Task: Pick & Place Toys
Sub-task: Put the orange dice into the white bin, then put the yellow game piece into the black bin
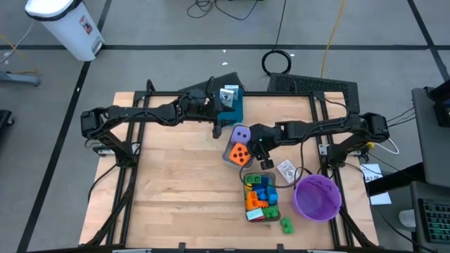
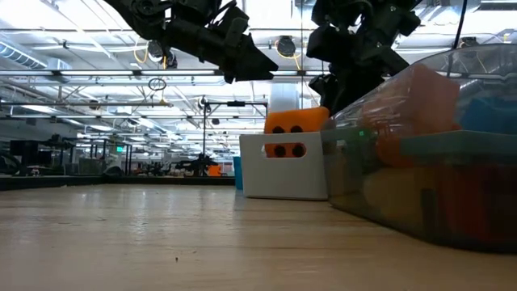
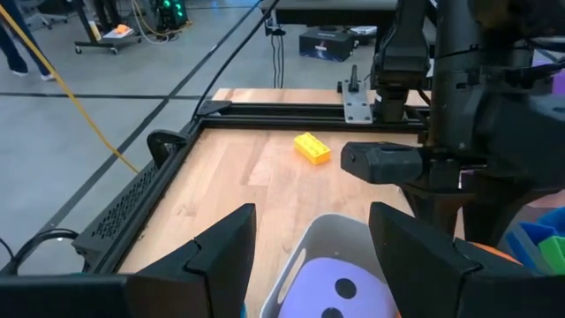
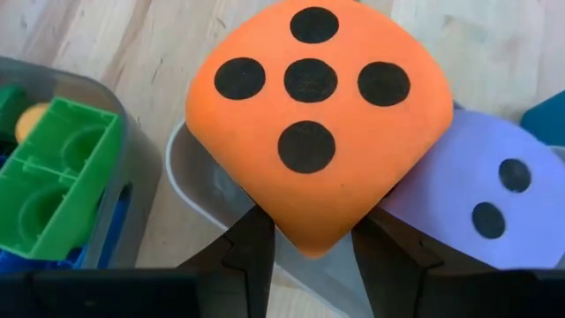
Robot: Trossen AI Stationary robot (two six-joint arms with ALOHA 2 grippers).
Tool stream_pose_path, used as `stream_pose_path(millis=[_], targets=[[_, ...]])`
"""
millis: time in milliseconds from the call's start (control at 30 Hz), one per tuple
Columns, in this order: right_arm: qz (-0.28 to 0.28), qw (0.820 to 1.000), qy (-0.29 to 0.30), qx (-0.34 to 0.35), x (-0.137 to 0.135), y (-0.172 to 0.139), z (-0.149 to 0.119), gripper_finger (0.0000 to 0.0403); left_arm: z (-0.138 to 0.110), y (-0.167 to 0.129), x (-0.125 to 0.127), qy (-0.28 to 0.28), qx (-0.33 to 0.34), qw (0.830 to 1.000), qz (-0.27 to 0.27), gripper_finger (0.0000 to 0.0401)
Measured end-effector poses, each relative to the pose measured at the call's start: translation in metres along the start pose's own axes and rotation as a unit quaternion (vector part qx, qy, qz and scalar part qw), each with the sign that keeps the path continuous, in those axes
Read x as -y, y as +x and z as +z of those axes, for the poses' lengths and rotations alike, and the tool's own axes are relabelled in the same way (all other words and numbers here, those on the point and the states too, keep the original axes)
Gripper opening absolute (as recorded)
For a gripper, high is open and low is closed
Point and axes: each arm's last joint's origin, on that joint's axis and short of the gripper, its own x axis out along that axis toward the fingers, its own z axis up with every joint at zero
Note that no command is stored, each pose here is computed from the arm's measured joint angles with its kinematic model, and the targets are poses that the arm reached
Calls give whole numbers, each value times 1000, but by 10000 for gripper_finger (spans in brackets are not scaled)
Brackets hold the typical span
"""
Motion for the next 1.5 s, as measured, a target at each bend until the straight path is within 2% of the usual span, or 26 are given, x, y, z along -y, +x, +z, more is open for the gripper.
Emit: stream_pose_path(millis=[200,533,767,933,1067,1167,1300,1400,1500], targets=[[-2,1000,-4,4,0,0,1,134,0,0,0,0,0,1000,0,227],[-4,1000,-16,7,0,-1,1,190,0,0,0,0,0,1000,0,227],[-19,999,-41,30,-1,-27,3,207,0,0,0,0,0,1000,0,227],[-93,995,-44,0,-2,-60,-7,204,0,0,0,0,0,1000,0,227],[-178,980,-70,-53,-3,-85,-19,201,0,0,0,0,-1,1000,0,227],[-220,970,-59,-84,-4,-99,-28,201,0,0,0,0,-1,1000,0,227],[-181,968,-65,-162,-5,-109,-49,201,0,0,0,0,-1,1000,0,227],[-150,967,-21,-204,4,-111,-64,201,0,0,0,0,-1,1000,-1,227],[-105,971,18,-215,12,-105,-80,201,0,0,0,0,-1,1000,-1,227]])
